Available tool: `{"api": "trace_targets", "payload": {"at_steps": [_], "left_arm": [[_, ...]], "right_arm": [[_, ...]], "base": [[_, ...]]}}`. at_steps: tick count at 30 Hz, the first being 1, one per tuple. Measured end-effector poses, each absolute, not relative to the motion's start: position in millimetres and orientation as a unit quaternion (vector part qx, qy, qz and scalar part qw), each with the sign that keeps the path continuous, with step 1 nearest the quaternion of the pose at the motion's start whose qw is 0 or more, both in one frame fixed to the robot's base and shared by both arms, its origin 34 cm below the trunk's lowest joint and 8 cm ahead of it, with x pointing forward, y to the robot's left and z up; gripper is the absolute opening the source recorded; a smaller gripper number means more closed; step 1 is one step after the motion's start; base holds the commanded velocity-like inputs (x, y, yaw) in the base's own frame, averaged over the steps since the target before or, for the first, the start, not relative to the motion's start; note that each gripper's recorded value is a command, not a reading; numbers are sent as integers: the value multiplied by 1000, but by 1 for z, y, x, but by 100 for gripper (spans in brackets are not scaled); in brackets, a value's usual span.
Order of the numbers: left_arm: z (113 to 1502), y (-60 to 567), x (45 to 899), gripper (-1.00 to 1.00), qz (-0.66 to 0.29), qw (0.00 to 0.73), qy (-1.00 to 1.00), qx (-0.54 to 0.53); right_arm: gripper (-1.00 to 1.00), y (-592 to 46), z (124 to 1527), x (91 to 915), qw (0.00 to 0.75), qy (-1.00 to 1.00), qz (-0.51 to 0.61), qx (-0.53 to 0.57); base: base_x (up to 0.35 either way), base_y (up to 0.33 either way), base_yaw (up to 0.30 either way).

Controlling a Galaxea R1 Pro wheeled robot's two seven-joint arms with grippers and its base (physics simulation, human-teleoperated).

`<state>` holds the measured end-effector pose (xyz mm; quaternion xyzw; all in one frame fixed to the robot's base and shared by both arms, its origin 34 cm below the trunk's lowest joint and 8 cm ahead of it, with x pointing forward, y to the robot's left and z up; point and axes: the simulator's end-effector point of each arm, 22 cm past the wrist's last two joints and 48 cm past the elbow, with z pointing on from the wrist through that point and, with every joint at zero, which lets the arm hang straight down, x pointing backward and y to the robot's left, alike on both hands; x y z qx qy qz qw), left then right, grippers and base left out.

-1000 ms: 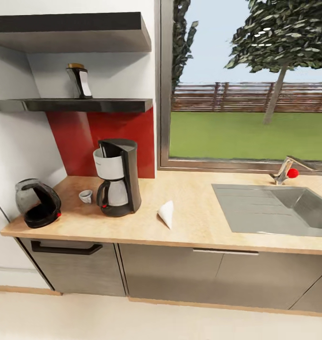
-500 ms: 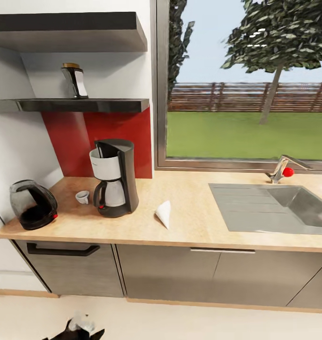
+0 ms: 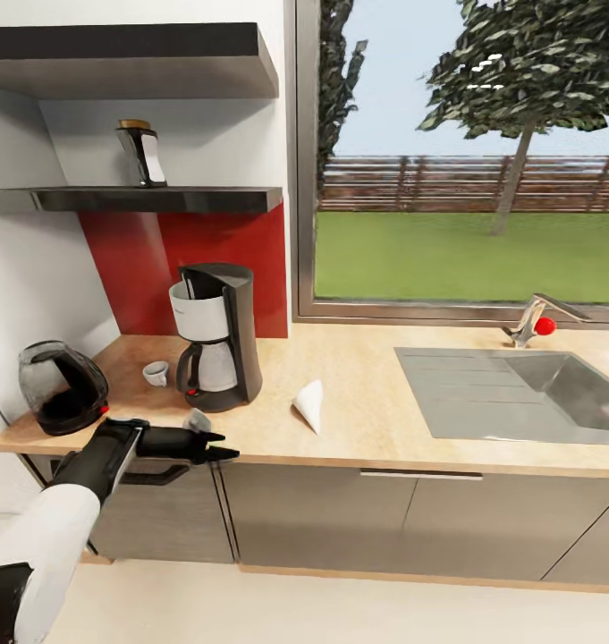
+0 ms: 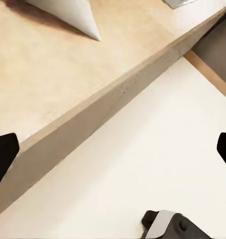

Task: Set up a coffee station on the kitchen countertop: keep the coffee maker on the countertop, move the bottle of coffee from the kitchen shelf to the counter next to the coffee maker, place a paper coffee filter on top of the coffee maker, put the saucer next to the coffee maker with the coffee cup on the saucer, and place the electric kettle next to the coffee maker.

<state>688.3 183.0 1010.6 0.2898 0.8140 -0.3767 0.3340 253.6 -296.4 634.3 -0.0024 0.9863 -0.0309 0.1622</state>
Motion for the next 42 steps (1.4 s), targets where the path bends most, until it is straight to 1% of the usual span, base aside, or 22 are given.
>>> {"api": "trace_targets", "payload": {"at_steps": [4, 15, 17, 24, 31, 37, 42], "left_arm": [[1040, 181, 707, 100, -375, 350, 806, 295], [1082, 178, 726, 100, -386, 358, 797, 295], [1078, 182, 722, 100, -384, 356, 798, 300], [1073, 189, 721, 100, -373, 354, 801, 305], [1063, 187, 719, 100, -362, 350, 804, 317], [1062, 187, 720, 100, -359, 350, 805, 316], [1056, 186, 720, 100, -356, 350, 808, 312]], "right_arm": [[100, -296, 632, 248, 149, 988, -30, -1], [100, -294, 629, 235, 132, 991, -28, 23], [100, -295, 629, 235, 132, 988, -24, 76], [100, -297, 629, 234, 133, 985, -21, 107], [100, -296, 629, 234, 133, 985, -21, 105], [100, -295, 629, 234, 132, 986, -19, 101], [100, -295, 629, 234, 133, 986, -19, 101]], "base": [[0, 0, 0], [0, 0, -7], [0, 0, -208], [19, 0, -254], [239, 0, -236], [278, 0, -23], [101, 0, -1]]}}
